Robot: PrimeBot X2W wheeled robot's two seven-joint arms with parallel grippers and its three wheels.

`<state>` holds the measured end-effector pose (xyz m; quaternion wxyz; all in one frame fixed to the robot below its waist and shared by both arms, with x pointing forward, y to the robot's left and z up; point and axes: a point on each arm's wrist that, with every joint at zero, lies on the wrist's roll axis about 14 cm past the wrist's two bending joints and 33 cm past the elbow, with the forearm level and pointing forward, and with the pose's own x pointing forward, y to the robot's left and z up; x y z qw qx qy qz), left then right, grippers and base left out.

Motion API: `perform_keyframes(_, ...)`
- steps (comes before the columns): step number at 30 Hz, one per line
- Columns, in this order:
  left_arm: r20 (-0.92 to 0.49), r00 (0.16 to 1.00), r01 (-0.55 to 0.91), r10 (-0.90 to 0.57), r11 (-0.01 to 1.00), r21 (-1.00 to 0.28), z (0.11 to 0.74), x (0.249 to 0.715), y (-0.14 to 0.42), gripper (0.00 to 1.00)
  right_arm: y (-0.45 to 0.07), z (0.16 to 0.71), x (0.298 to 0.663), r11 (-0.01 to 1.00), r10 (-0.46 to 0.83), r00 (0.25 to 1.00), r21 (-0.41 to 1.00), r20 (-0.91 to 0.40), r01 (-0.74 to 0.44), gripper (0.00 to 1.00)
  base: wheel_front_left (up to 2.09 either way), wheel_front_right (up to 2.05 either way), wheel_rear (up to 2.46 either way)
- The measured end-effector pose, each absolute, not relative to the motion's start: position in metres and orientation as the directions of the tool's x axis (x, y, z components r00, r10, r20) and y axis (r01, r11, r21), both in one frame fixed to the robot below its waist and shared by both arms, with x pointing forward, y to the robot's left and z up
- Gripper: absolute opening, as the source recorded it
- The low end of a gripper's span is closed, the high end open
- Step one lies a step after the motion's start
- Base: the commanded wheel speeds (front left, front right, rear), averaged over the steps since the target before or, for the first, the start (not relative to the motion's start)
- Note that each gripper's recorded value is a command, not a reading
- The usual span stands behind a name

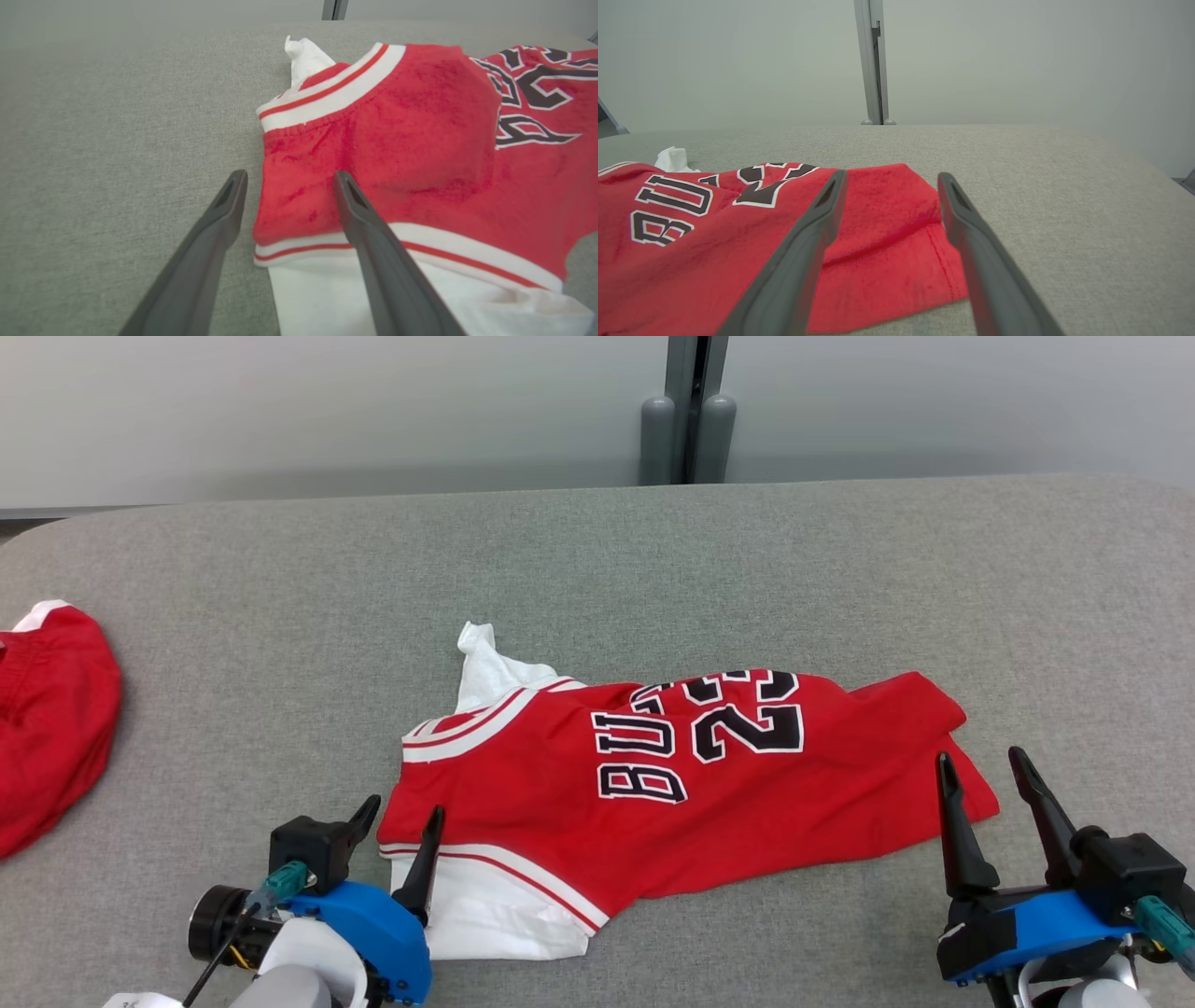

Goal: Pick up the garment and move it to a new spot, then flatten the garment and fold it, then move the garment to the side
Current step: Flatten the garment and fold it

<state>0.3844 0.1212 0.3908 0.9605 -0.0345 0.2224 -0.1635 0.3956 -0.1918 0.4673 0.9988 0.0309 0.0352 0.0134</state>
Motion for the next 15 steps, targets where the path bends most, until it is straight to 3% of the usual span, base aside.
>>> perform_keyframes(11,-0.532,0.760,0.335,-0.373,0.927,-0.172,0.359,0.370,0.106,1.00,-0.191,0.464,0.398,0.998,0.030,0.997,0.065,-0.078,-0.025,1.00,0.00,0.00,0.00)
perform_keyframes(12,-0.539,0.754,0.336,-0.376,0.925,-0.176,0.358,0.370,0.104,0.93,-0.192,0.465,0.397,0.998,0.028,0.997,0.064,-0.077,-0.023,1.00,0.00,0.00,0.00)
perform_keyframes(13,-0.547,0.746,0.340,-0.380,0.924,-0.178,0.356,0.370,0.102,0.93,-0.193,0.465,0.397,0.998,0.025,0.997,0.064,-0.076,-0.020,1.00,0.00,0.00,0.00)
perform_keyframes(15,-0.559,0.737,0.347,-0.380,0.922,-0.170,0.354,0.371,0.102,0.35,-0.195,0.467,0.397,0.998,0.021,0.997,0.063,-0.072,-0.016,1.00,0.00,0.00,0.00)
